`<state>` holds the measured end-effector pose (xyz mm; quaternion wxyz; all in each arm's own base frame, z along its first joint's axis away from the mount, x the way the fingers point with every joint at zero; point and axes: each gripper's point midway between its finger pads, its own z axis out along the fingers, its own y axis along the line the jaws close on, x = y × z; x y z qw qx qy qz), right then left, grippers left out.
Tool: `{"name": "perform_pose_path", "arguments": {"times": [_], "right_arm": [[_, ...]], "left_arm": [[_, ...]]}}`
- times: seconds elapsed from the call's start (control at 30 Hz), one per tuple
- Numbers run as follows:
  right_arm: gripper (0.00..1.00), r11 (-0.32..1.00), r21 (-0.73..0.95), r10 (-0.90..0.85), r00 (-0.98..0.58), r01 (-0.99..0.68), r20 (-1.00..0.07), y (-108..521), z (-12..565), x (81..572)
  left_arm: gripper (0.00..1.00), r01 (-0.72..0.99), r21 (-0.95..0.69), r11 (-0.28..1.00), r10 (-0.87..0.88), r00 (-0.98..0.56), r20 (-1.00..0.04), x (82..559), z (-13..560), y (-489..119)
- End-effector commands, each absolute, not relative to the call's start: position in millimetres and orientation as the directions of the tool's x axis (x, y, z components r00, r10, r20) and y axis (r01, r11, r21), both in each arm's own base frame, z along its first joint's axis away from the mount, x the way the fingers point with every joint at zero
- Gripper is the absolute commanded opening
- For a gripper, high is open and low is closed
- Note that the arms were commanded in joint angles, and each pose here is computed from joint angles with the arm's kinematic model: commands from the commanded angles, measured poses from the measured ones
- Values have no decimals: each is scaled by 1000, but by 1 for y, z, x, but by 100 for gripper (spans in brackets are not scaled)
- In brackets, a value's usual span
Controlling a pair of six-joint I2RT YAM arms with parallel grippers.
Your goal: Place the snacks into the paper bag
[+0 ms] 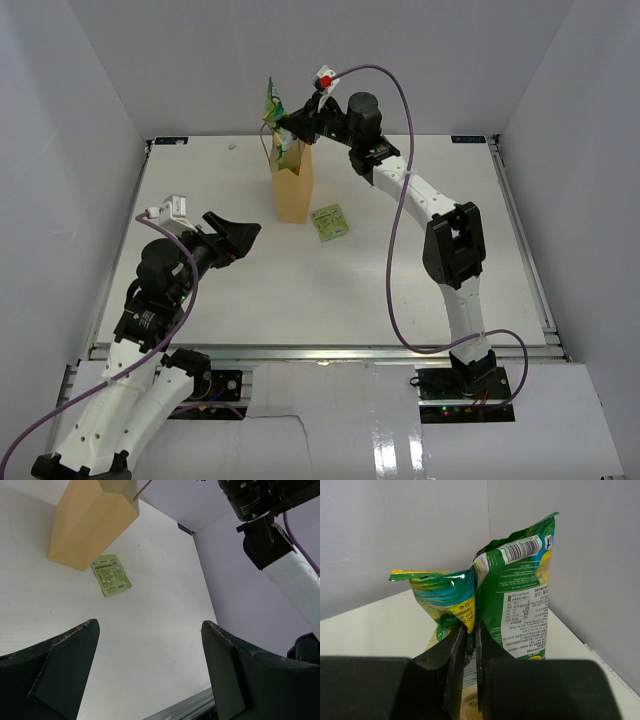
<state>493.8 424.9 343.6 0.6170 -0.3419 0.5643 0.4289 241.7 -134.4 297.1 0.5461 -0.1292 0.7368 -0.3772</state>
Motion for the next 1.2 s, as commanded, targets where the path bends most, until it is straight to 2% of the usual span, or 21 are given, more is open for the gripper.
{"name": "perform_pose_path", "arguments": {"times": [0.0, 0.33, 0.5, 0.53, 0.57, 0.67, 0.9, 1.0, 1.1, 1.17], "right_arm": [[9, 410, -33, 160, 108, -911, -981, 422, 361, 496], [15, 442, -36, 141, 109, -897, -984, 421, 351, 504], [25, 443, -35, 141, 108, -896, -984, 421, 350, 503], [28, 442, -34, 140, 106, -897, -984, 421, 350, 503], [37, 439, -35, 141, 108, -898, -984, 421, 351, 502], [45, 430, -36, 144, 108, -902, -984, 420, 354, 498], [49, 411, -37, 154, 110, -911, -982, 418, 360, 487], [51, 378, -46, 179, 121, -925, -976, 413, 381, 476], [63, 276, -138, 170, 190, -951, -967, 399, 412, 450], [75, 245, -161, 133, 198, -956, -971, 384, 426, 433]], "left_arm": [[93, 211, -700, 682, -600, -385, -701, 242, 292, -135], [93, 214, -700, 681, -600, -384, -701, 243, 294, -135], [93, 213, -702, 679, -603, -384, -699, 242, 294, -136], [93, 216, -701, 679, -602, -384, -701, 243, 295, -136], [93, 217, -702, 679, -602, -383, -701, 242, 296, -136], [93, 219, -702, 678, -601, -385, -701, 242, 296, -136], [93, 225, -705, 673, -600, -392, -697, 243, 296, -139], [93, 249, -704, 665, -584, -414, -698, 245, 296, -146], [91, 264, -715, 647, -552, -485, -678, 253, 289, -162], [88, 248, -732, 634, -538, -538, -648, 258, 279, -172]]}}
